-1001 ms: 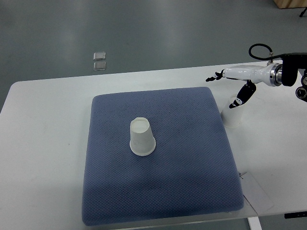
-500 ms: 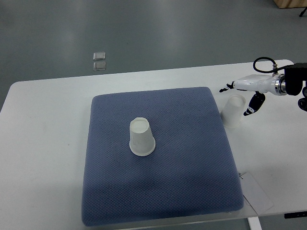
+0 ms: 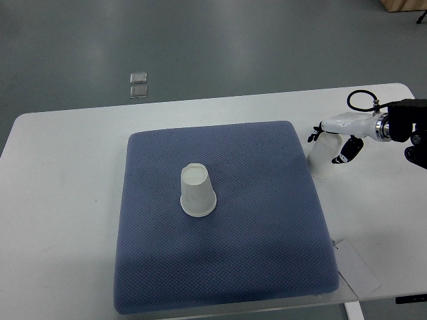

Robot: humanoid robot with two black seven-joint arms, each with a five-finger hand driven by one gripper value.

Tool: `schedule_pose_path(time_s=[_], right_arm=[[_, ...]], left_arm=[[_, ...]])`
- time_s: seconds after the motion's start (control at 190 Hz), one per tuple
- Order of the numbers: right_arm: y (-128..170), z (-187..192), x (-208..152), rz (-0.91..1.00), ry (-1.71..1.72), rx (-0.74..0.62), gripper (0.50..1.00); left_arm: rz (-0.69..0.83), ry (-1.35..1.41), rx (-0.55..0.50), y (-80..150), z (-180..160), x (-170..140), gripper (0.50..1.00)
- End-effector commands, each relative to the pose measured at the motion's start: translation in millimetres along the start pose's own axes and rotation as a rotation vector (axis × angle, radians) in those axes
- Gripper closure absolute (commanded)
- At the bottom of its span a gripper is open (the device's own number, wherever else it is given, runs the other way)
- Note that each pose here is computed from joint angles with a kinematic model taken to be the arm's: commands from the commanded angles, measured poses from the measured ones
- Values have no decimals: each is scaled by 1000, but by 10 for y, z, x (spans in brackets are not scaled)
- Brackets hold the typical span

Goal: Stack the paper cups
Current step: 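Lift the held cup and carry it over the upside-down cup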

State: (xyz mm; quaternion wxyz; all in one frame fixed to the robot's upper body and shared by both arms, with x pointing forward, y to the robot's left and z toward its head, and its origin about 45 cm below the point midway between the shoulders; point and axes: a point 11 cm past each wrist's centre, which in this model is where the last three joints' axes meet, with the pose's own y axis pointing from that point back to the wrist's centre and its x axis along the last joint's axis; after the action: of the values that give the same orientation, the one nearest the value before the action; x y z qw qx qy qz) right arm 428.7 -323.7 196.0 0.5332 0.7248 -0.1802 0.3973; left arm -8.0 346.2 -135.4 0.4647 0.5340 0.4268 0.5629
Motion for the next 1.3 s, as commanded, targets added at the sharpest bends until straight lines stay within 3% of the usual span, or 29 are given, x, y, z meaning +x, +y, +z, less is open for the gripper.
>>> schedule_pose_path(time_s=[0.0,0.095,0.253,0.379,0.542,0.674,1.011,1.295], right_arm=[[1,18,7,2,0,-6,869],[5,33,17,4,0,-10,1000],[46,69,149,45,9,-19,1000],[128,-30,610,128,46,5,1000],[360,-368,1133,212,114,116,1000],[474,-872,1449,268,165,281,1000],[587,-2048,1503,199,212,634,1000],[630,-2662,1575,121,263,764,1000]], left_arm=[[0,0,0,0,0,0,500],[0,0,0,0,0,0,500],[0,0,0,0,0,0,500],[0,0,0,0,0,0,500],[0,0,0,0,0,0,500],[0,0,0,0,0,0,500],[0,0,0,0,0,0,500],[0,0,0,0,0,0,500]])
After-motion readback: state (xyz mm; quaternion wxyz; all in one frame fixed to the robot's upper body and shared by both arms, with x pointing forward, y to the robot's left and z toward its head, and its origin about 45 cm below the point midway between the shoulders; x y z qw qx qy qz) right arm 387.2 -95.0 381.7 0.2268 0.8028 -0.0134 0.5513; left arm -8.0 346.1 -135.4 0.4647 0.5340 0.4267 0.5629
